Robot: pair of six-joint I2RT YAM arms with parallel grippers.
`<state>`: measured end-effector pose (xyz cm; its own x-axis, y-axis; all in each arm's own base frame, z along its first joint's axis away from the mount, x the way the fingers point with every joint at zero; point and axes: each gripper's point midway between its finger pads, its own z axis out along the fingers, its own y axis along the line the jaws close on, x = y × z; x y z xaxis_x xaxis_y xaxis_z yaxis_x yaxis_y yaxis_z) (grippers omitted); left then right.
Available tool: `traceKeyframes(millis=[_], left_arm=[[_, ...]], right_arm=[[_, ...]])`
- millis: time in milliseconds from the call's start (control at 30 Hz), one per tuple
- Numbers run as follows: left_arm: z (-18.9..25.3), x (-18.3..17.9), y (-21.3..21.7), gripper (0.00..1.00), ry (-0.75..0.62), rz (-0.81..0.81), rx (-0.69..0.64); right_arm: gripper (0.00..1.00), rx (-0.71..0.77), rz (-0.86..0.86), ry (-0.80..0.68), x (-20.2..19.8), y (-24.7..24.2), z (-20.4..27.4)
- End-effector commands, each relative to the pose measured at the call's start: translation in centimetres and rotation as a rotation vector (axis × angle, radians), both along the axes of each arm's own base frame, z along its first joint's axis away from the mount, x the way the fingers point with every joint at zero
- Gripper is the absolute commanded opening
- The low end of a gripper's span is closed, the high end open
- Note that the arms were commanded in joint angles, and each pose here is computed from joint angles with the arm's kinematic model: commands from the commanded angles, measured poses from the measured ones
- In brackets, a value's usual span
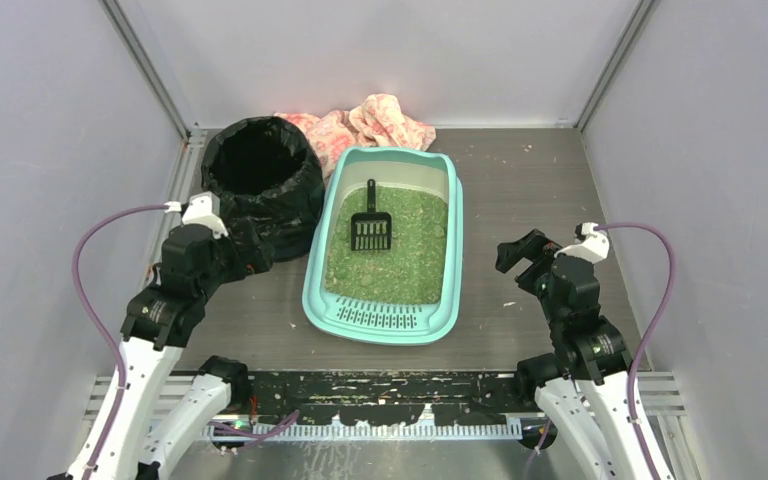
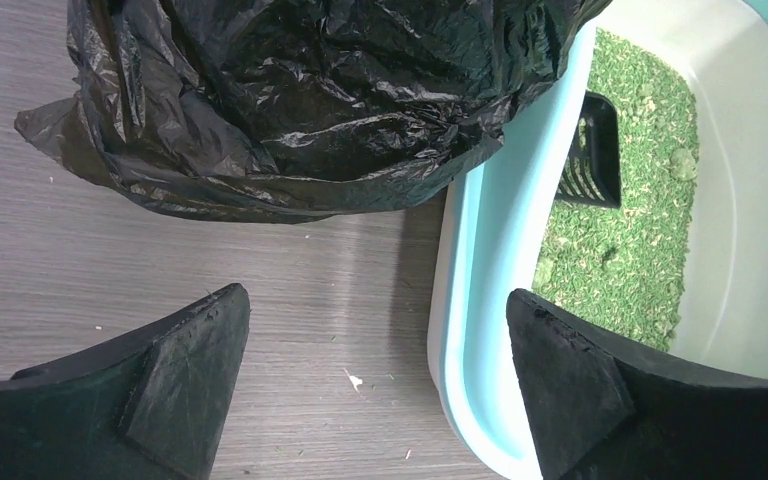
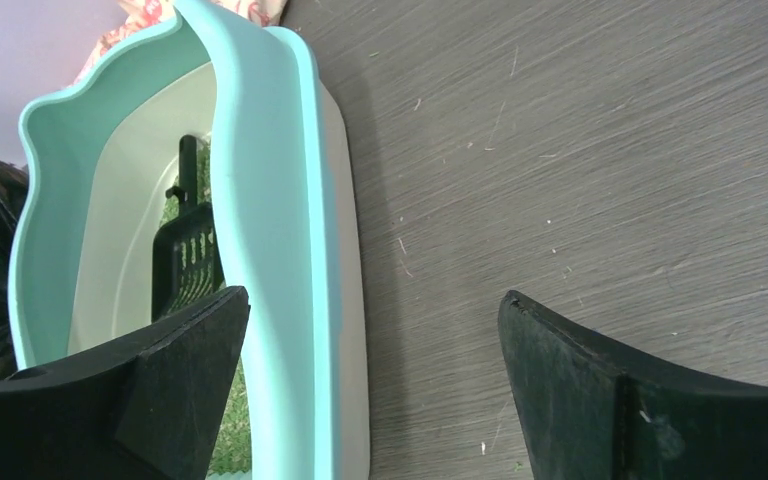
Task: Clean the litter box
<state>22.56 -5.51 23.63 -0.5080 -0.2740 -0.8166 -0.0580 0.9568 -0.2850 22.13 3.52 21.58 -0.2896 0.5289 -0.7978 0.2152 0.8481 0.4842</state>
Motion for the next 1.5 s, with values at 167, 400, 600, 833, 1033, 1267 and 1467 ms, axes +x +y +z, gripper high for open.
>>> traceKeyframes(millis=[167,400,600,833,1033,1267,1467], left_arm=[[-0.8,0.8,1.2,0.96,0.03,0.091,0.015],[-2.4,1.1,-0.2,0.94,0.105,0.052,-0.022],[-6.6,0.8,-1.0,0.86,0.209,0.133,-0.13],[-10.9,-0.3,0.1,0.84,0.259,0.29,-0.198],[-12.5,0.8,-1.7,0.12,0.113,0.268,-0.392],[-16.8,1.4,-3.2,0.0,0.212,0.237,-0.414],[-17.8,2.4,-5.5,0.0,0.22,0.163,-0.502]], right_arm=[[1.0,0.041,0.08,-0.064,-0.1,1.5,1.0],[1.0,0.067,0.163,-0.104,1.6,3.5,1.8],[1.0,0.058,0.241,-0.042,4.7,5.6,1.0],[1.0,0.022,0.278,-0.017,6.8,6.5,0.3],[1.0,0.049,0.319,-0.008,6.9,7.4,0.1],[1.0,0.04,0.291,-0.041,6.5,6.7,0.6],[0.99,0.002,0.237,-0.034,6.3,5.5,1.0]])
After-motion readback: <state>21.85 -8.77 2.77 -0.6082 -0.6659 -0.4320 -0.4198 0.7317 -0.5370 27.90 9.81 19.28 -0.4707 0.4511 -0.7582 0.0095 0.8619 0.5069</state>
